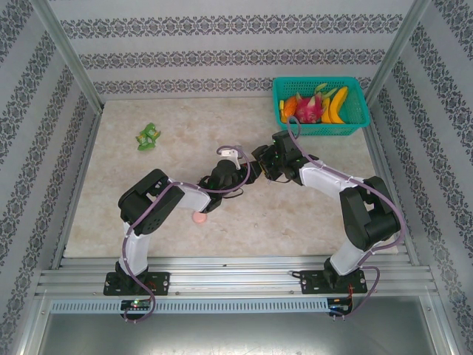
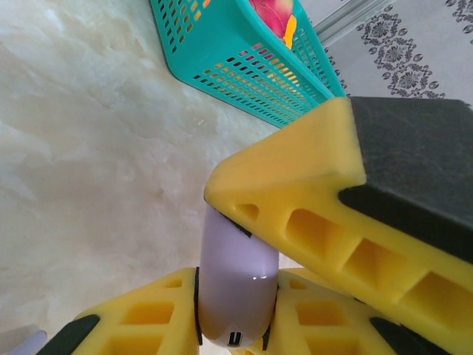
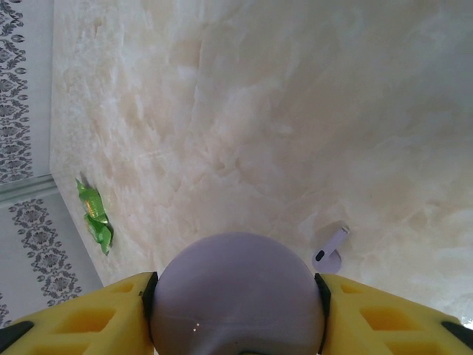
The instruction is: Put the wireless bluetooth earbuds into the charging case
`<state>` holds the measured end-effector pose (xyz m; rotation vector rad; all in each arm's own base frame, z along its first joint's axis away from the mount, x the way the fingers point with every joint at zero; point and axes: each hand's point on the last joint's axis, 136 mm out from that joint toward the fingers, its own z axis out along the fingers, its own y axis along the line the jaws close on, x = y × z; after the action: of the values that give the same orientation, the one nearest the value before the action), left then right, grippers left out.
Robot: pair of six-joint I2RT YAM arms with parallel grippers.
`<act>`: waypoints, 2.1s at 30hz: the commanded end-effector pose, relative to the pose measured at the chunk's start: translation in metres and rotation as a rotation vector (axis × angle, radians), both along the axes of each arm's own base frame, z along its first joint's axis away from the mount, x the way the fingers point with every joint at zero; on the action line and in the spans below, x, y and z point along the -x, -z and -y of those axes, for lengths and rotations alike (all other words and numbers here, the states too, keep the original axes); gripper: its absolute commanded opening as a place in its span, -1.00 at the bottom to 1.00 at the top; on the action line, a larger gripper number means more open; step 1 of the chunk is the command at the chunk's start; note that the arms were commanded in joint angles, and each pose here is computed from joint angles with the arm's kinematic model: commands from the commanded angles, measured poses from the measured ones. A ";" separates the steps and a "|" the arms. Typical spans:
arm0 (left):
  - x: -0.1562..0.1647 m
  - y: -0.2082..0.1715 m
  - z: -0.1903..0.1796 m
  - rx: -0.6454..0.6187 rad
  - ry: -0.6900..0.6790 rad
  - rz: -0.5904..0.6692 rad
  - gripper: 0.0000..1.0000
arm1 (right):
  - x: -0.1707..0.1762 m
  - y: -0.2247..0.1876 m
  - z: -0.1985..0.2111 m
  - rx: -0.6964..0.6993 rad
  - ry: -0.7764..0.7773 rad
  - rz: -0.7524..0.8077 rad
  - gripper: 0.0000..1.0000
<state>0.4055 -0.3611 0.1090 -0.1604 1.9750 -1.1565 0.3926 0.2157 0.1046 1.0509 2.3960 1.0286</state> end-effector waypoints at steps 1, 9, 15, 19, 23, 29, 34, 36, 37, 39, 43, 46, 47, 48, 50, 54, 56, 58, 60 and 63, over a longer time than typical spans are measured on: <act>-0.015 -0.002 -0.007 0.017 -0.069 0.014 -0.60 | 0.007 0.005 -0.001 -0.016 -0.014 -0.030 0.07; -0.009 -0.005 -0.008 0.020 -0.053 0.012 -0.68 | 0.001 -0.011 0.005 -0.023 -0.007 0.002 0.36; 0.002 -0.009 -0.008 0.007 0.019 -0.022 -0.69 | -0.014 -0.044 0.032 -0.036 0.009 0.091 0.61; 0.012 -0.022 -0.017 -0.043 0.116 -0.034 -0.70 | -0.007 -0.056 0.055 0.016 -0.032 0.168 0.65; 0.027 -0.046 -0.024 -0.112 0.257 -0.009 -0.74 | 0.013 -0.058 0.064 0.107 -0.151 0.291 0.67; 0.055 -0.076 -0.024 -0.205 0.468 0.037 -0.74 | 0.049 -0.057 0.060 0.176 -0.314 0.480 0.67; 0.063 -0.091 -0.031 -0.190 0.517 0.063 -0.80 | 0.068 -0.065 0.048 0.131 -0.392 0.618 0.67; 0.063 -0.091 -0.032 -0.183 0.519 0.059 -0.81 | 0.071 -0.066 0.044 0.124 -0.412 0.645 0.67; 0.063 -0.091 -0.032 -0.180 0.524 0.058 -0.82 | 0.073 -0.067 0.042 0.123 -0.420 0.658 0.67; 0.063 -0.091 -0.030 -0.173 0.536 0.053 -0.82 | 0.074 -0.070 0.037 0.115 -0.434 0.679 0.67; 0.063 -0.088 -0.027 -0.162 0.553 0.043 -0.82 | 0.071 -0.075 0.027 0.108 -0.460 0.695 0.66; 0.062 -0.087 -0.026 -0.157 0.556 0.040 -0.82 | 0.066 -0.077 0.018 0.100 -0.477 0.700 0.66; 0.062 -0.086 -0.026 -0.157 0.555 0.038 -0.82 | 0.065 -0.077 0.016 0.099 -0.482 0.700 0.65; 0.063 -0.086 -0.025 -0.156 0.558 0.036 -0.83 | 0.064 -0.077 0.013 0.100 -0.486 0.700 0.65; 0.063 -0.085 -0.025 -0.154 0.560 0.035 -0.83 | 0.061 -0.077 0.009 0.100 -0.493 0.699 0.64; 0.065 -0.088 -0.024 -0.142 0.571 0.040 -0.87 | 0.055 -0.070 0.007 0.113 -0.485 0.682 0.61; 0.066 -0.091 -0.025 -0.139 0.572 0.045 -0.87 | 0.053 -0.065 0.010 0.124 -0.476 0.671 0.61; 0.067 -0.094 -0.025 -0.136 0.571 0.055 -0.91 | 0.052 -0.060 0.014 0.130 -0.465 0.665 0.60; 0.068 -0.097 -0.026 -0.133 0.570 0.061 -0.93 | 0.052 -0.055 0.020 0.132 -0.448 0.654 0.59; 0.070 -0.103 -0.026 -0.126 0.573 0.073 -0.93 | 0.051 -0.047 0.027 0.134 -0.426 0.639 0.58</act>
<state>0.3409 -0.3319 0.1828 0.4768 2.1710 -1.3101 0.3347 0.1997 0.1590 0.0849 2.1482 1.1449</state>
